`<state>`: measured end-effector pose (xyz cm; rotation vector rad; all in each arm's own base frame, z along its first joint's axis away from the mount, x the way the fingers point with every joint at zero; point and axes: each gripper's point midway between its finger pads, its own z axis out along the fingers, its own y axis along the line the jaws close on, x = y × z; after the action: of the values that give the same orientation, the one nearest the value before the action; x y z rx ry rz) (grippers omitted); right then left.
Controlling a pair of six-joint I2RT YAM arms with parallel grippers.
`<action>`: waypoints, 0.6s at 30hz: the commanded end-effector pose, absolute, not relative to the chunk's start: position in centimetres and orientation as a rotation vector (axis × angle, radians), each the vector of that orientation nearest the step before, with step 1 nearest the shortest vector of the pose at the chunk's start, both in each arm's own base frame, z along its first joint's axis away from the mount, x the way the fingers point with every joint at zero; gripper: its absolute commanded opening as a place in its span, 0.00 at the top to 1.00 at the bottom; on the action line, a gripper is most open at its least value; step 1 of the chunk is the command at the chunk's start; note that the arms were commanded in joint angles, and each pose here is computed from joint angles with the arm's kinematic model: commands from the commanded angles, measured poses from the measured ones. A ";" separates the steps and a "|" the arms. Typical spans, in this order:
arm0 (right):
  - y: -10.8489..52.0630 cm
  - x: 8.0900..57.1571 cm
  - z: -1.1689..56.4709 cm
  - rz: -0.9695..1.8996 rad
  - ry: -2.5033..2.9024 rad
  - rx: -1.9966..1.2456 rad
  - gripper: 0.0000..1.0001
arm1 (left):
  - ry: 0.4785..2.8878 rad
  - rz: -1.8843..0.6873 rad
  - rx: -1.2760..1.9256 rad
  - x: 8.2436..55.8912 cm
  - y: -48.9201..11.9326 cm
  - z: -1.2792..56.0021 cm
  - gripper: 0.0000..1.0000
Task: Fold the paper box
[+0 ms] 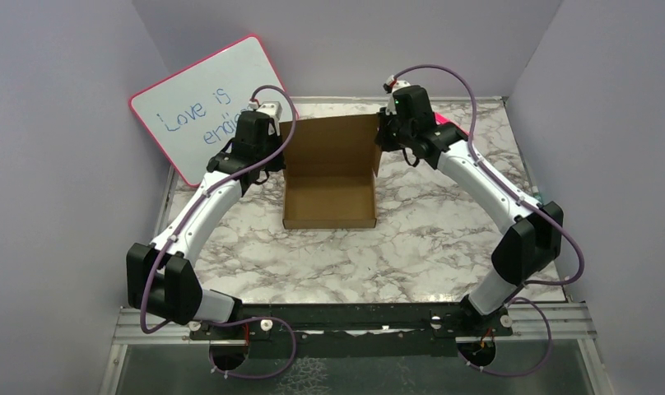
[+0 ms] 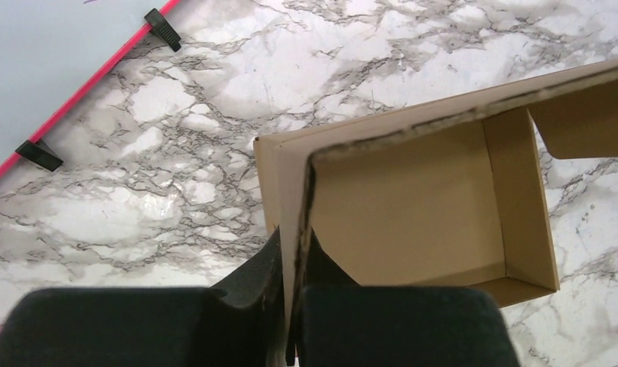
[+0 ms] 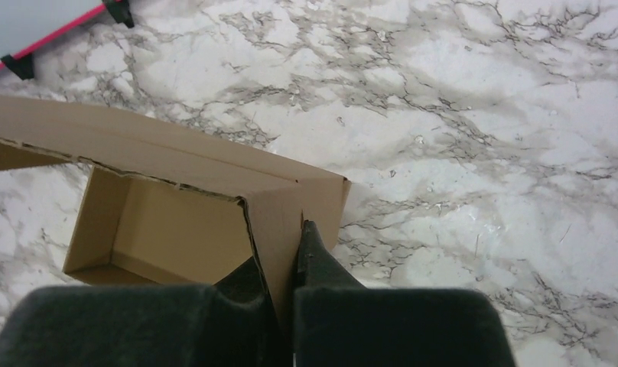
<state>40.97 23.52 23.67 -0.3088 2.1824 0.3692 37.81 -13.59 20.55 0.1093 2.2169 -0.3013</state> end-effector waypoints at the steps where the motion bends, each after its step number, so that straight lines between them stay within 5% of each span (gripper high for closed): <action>1: 26.8 39.8 23.4 0.499 2.254 -0.121 0.99 | 2.177 -0.456 0.068 37.3 -16.4 21.3 0.96; 18: 25.8 39.3 22.4 0.489 2.131 0.096 0.99 | 2.142 -0.603 -0.042 36.1 -17.7 20.7 0.96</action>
<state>40.41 23.94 23.10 0.0317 2.1318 0.3724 37.55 -14.43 20.45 -0.0343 2.1483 -0.3973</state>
